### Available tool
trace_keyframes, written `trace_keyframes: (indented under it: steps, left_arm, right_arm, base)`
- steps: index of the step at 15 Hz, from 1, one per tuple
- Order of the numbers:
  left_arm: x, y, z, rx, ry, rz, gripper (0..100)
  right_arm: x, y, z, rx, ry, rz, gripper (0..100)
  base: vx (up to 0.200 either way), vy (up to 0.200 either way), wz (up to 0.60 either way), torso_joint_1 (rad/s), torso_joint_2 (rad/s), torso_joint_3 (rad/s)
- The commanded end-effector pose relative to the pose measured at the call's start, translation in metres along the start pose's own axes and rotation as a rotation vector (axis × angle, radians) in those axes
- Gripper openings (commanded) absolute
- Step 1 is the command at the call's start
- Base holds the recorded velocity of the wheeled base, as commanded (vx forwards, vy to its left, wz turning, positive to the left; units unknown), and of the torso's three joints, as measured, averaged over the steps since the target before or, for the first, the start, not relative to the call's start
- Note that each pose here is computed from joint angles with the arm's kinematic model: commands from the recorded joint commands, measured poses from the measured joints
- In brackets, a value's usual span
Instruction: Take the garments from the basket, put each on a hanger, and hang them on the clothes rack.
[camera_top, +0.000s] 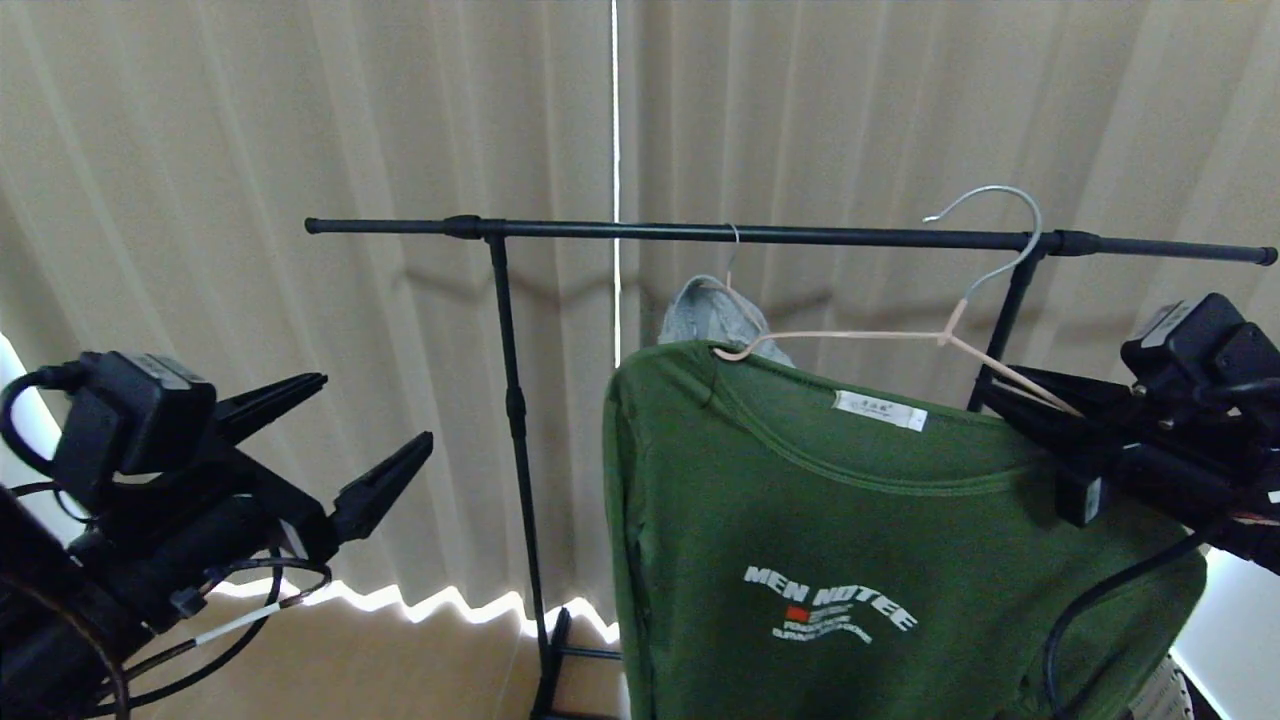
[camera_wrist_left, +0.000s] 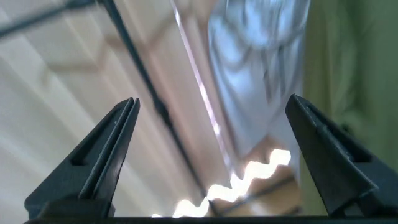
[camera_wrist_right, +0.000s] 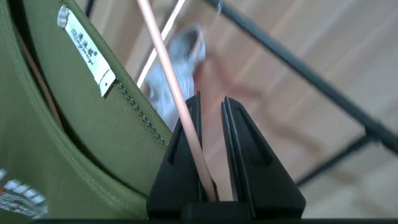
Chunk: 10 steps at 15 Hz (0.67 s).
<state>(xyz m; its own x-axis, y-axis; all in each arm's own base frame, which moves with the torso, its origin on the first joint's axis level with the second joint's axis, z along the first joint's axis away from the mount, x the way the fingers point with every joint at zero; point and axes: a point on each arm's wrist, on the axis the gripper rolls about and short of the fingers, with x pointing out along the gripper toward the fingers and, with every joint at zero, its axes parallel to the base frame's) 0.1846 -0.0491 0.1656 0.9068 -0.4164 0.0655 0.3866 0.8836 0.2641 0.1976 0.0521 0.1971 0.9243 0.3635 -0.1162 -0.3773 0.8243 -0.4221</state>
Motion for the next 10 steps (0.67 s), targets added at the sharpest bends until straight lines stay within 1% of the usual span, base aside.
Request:
trace_keyframes:
  steps: [1,2,3,4,5,6,7,8,10]
  left_arm:
    - [-0.030,0.001,0.010,0.005,-0.053,0.047,100]
    - [-0.038,0.006,0.002,0.005,-0.016,0.098,100]
    - [-0.042,0.008,-0.004,0.000,0.014,0.119,100]
    - [-0.044,0.009,-0.009,-0.013,0.038,0.135,100]
    - [-0.046,0.010,-0.012,-0.047,0.050,0.143,100]
    - [-0.045,0.011,-0.011,-0.083,0.043,0.145,100]
    - [-0.043,0.012,-0.011,-0.080,0.045,0.146,100]
    - [-0.044,0.011,-0.013,-0.078,0.054,0.144,100]
    - [-0.043,0.010,-0.016,-0.056,0.071,0.137,100]
  right_arm:
    - [-0.028,-0.010,0.008,0.001,-0.001,-0.060,0]
    - [-0.040,-0.015,0.006,0.009,0.037,-0.088,0]
    - [-0.048,-0.020,0.003,0.007,0.068,-0.124,0]
    - [-0.054,-0.025,0.000,-0.016,0.106,-0.161,0]
    - [-0.060,-0.029,-0.003,-0.048,0.138,-0.195,0]
    - [-0.065,-0.037,-0.005,-0.089,0.177,-0.250,0]
    - [-0.069,-0.041,-0.005,-0.121,0.194,-0.288,0]
    - [-0.071,-0.044,-0.006,-0.128,0.207,-0.311,0]
    - [-0.080,-0.047,-0.010,-0.129,0.267,-0.408,0]
  base:
    - [0.000,0.000,0.00,0.000,0.00,0.000]
    - [0.000,0.000,0.00,0.000,0.00,0.000]
    - [0.000,0.000,0.00,0.000,0.00,0.000]
    - [0.000,0.000,0.00,0.000,0.00,0.000]
    - [0.000,0.000,0.00,0.000,0.00,0.000]
    - [0.000,0.000,0.00,0.000,0.00,0.000]
    - [0.000,0.000,0.00,0.000,0.00,0.000]
    - [0.000,0.000,0.00,0.000,0.00,0.000]
    - [0.000,0.000,0.00,0.000,0.00,0.000]
